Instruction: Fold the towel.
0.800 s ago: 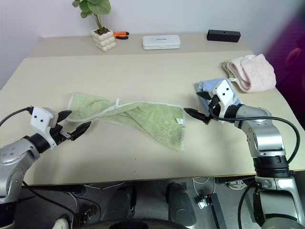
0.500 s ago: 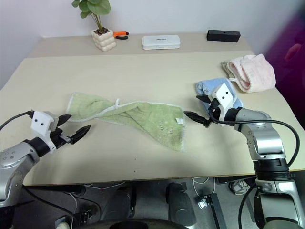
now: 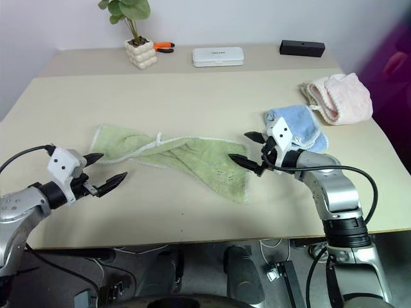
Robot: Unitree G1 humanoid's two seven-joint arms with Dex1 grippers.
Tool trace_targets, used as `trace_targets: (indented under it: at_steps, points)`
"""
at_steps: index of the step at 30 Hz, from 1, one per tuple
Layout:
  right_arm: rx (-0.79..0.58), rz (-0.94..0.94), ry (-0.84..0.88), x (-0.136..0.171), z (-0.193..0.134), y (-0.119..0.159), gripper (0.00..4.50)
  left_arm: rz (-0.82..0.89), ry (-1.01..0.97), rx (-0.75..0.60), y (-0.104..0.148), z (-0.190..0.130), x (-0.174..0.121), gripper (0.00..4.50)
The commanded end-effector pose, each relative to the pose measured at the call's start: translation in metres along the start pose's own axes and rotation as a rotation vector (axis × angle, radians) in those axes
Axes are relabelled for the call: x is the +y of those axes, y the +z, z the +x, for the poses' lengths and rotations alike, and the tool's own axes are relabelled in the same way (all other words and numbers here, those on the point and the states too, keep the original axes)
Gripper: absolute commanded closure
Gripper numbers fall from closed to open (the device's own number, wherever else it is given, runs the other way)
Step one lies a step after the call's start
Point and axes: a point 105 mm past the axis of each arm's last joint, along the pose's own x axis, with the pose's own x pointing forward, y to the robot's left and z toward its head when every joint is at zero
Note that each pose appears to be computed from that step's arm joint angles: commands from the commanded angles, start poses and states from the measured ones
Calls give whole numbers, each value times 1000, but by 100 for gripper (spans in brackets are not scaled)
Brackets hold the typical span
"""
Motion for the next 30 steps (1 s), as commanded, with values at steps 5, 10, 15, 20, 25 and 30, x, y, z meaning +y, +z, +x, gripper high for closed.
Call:
trace_targets:
  at_steps: [5, 10, 15, 20, 25, 30]
  points:
    - [-62, -39, -28, 6, 1, 17, 4, 167, 80, 70, -6, 2, 37, 0]
    - [-76, -45, -47, 8, 1, 18, 4, 181, 63, 90, -17, 19, 50, 0]
    - [-81, -59, -80, 5, -5, 20, 0, 218, 42, 115, -27, 34, 63, 39]
    - [-81, -84, -113, 0, -12, 26, 0, 214, 13, 102, -31, 39, 61, 219]
    - [-48, -110, -113, -1, -13, 24, 0, 222, 4, 92, -34, 35, 57, 436]
    - [46, -133, -133, -12, -5, 11, 0, 220, 45, 72, -30, 22, 56, 436]
